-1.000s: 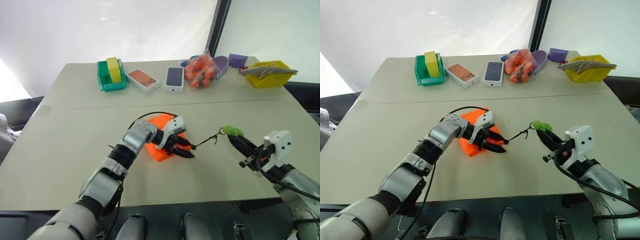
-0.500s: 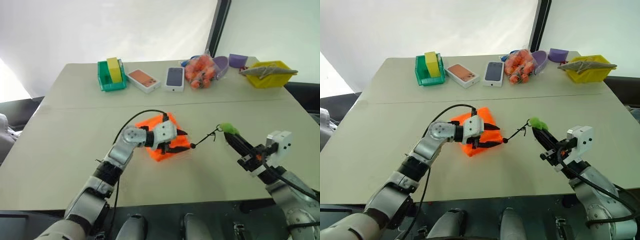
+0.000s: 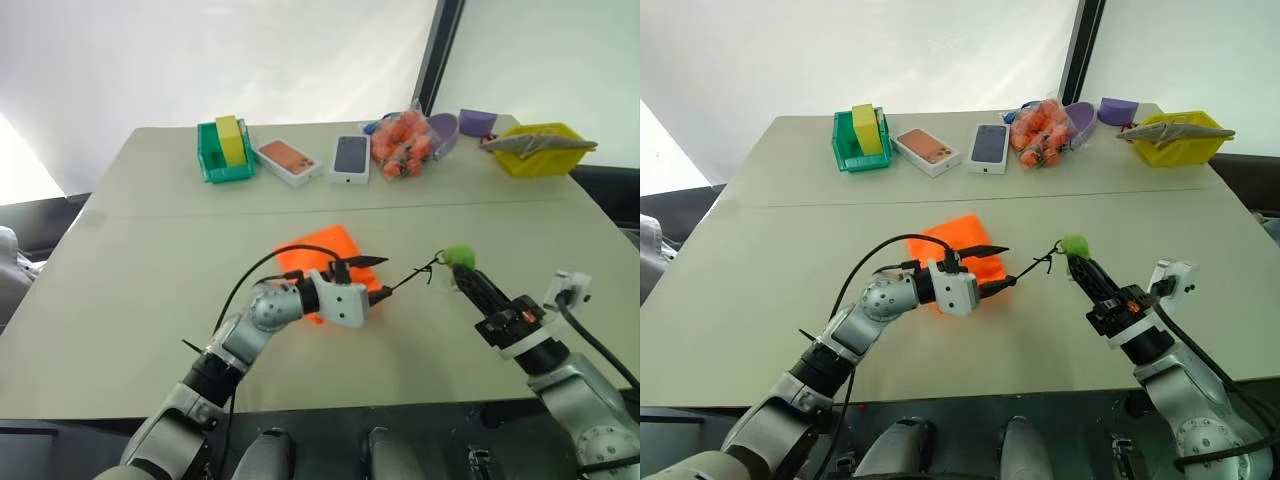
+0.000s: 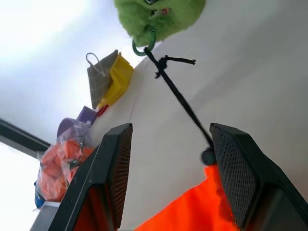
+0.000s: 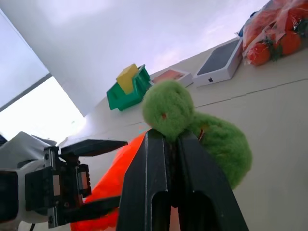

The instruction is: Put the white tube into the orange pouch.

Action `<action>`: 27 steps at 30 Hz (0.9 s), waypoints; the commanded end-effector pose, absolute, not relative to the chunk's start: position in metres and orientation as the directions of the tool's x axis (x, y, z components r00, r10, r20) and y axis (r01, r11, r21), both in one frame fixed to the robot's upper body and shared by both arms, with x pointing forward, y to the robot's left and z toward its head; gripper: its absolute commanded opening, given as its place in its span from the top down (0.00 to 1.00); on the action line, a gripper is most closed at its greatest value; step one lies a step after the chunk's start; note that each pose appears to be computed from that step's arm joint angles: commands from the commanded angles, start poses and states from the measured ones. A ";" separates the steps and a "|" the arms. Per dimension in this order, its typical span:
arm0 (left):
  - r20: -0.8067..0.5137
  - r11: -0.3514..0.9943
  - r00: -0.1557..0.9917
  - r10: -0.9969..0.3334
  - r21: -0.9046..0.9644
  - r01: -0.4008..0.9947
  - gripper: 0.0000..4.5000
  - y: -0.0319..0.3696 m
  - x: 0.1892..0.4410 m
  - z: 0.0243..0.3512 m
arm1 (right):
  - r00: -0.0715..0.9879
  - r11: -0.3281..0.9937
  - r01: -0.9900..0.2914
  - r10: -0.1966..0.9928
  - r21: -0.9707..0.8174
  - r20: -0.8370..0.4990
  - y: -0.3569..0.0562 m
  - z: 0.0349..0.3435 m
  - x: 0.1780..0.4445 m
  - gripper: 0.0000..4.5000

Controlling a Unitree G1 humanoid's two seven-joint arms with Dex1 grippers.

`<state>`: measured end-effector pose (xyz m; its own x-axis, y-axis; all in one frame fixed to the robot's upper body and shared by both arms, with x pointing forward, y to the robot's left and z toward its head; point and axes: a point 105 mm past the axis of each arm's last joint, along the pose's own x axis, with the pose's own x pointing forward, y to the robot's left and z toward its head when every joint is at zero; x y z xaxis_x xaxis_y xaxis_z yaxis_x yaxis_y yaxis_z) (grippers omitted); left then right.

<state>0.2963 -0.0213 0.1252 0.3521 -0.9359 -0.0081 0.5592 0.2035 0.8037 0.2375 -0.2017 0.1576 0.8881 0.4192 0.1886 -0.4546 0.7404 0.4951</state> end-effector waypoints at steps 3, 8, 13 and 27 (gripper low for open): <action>0.028 0.238 0.359 -0.933 0.795 0.558 0.40 -0.028 0.283 0.128 | 0.890 0.687 -0.453 0.385 0.569 0.243 -0.206 0.170 0.228 1.00; 0.025 0.266 0.410 -0.912 0.796 0.543 0.40 -0.024 0.283 0.123 | 0.899 0.661 -0.433 0.363 0.613 0.244 -0.205 0.172 0.227 1.00; 0.071 0.321 0.466 -0.882 0.814 0.485 0.40 -0.022 0.291 0.128 | 0.897 0.650 -0.438 0.366 0.622 0.249 -0.203 0.174 0.228 1.00; 0.082 0.308 0.444 -0.892 0.830 0.466 0.40 -0.038 0.291 0.116 | 0.886 0.635 -0.461 0.369 0.620 0.280 -0.199 0.183 0.236 1.00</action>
